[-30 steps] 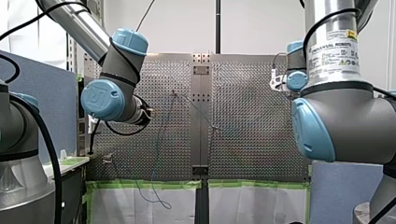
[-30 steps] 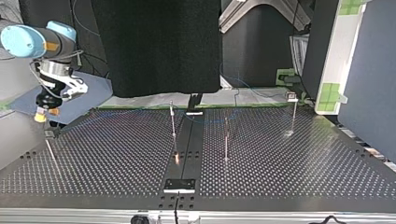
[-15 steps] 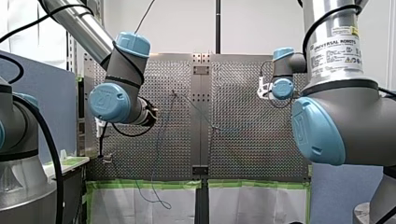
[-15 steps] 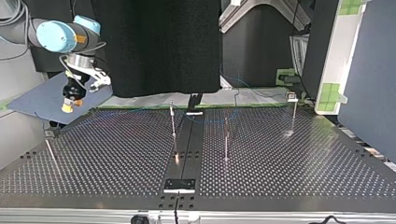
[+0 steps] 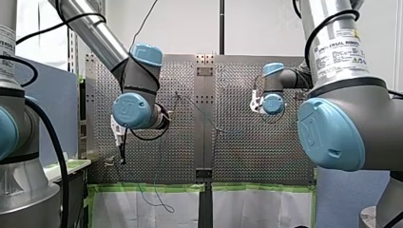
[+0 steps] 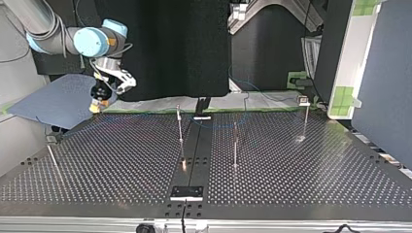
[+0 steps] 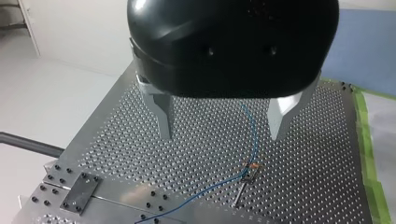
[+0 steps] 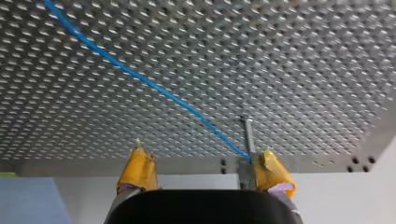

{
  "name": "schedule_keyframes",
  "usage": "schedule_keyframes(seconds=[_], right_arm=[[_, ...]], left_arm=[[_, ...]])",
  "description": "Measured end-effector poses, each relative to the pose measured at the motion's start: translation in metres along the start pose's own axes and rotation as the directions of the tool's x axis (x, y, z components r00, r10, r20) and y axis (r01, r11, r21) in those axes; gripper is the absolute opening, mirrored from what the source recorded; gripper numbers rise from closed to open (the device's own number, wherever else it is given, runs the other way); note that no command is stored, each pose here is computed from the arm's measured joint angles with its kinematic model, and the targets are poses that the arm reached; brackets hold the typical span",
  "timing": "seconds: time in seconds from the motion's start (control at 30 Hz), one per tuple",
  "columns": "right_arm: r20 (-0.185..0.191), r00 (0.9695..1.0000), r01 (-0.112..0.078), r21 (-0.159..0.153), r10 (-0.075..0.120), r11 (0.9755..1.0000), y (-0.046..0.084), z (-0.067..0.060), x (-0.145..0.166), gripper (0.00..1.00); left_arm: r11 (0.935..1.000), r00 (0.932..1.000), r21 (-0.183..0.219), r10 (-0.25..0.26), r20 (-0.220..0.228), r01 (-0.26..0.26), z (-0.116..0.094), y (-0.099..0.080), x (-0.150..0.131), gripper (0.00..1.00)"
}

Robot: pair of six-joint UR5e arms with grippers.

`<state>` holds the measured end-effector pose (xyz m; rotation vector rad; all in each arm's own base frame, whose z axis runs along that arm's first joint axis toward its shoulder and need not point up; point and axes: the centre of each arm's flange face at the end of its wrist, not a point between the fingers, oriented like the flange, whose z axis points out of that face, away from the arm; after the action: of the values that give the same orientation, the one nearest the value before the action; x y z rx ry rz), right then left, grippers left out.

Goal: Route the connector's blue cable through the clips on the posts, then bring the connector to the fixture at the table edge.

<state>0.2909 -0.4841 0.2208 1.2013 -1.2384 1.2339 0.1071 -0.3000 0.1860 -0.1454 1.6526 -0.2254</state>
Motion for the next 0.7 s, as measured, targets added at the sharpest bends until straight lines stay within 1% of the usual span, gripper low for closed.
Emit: schedule_keyframes(seconds=[0.03, 0.07, 0.13, 0.27, 0.33, 0.4, 0.47, 0.6, 0.7], right_arm=[[0.002, 1.0000, 0.000, 0.000, 0.000, 1.0000, -0.001, -0.001, -0.001, 1.00], [0.017, 0.9999, 0.004, 0.000, -0.003, 1.0000, -0.007, -0.004, -0.010, 1.00], [0.028, 0.9996, 0.007, -0.001, -0.007, 1.0000, -0.011, -0.007, -0.017, 1.00], [0.058, 0.9981, 0.022, 0.000, -0.022, 0.9998, -0.025, -0.017, -0.038, 1.00], [0.067, 0.9974, 0.026, 0.012, -0.027, 0.9996, -0.033, -0.022, -0.044, 1.00], [0.074, 0.9968, 0.029, 0.037, -0.031, 0.9989, -0.042, -0.029, -0.048, 1.00], [0.078, 0.9964, 0.030, 0.065, -0.035, 0.9974, -0.051, -0.035, -0.050, 1.00], [0.082, 0.9959, 0.030, 0.107, -0.039, 0.9938, -0.067, -0.047, -0.052, 1.00], [0.082, 0.9958, 0.030, 0.138, -0.041, 0.9900, -0.079, -0.058, -0.052, 1.00]], left_arm=[[1.0000, 1.0000, 0.000, -0.003, 0.000, 0.003, 0.002, 0.003, 0.001, 1.00], [1.0000, 1.0000, -0.001, -0.005, -0.001, 0.005, 0.003, 0.005, 0.003, 1.00], [0.9999, 0.9999, -0.001, -0.011, -0.003, 0.011, 0.006, 0.010, 0.006, 1.00], [0.9999, 0.9999, -0.002, -0.011, -0.007, 0.011, 0.010, 0.021, 0.011, 1.00], [1.0000, 0.9999, -0.003, -0.001, -0.010, 0.001, 0.012, 0.029, 0.015, 1.00], [1.0000, 0.9999, -0.003, 0.004, -0.012, -0.004, 0.014, 0.035, 0.018, 1.00], [1.0000, 0.9999, -0.003, 0.004, -0.012, -0.004, 0.016, 0.041, 0.021, 1.00], [0.9998, 0.9998, 0.002, -0.017, 0.001, 0.017, 0.026, 0.043, 0.021, 1.00], [0.9993, 0.9992, 0.008, -0.038, 0.015, 0.038, 0.035, 0.043, 0.020, 1.00]])
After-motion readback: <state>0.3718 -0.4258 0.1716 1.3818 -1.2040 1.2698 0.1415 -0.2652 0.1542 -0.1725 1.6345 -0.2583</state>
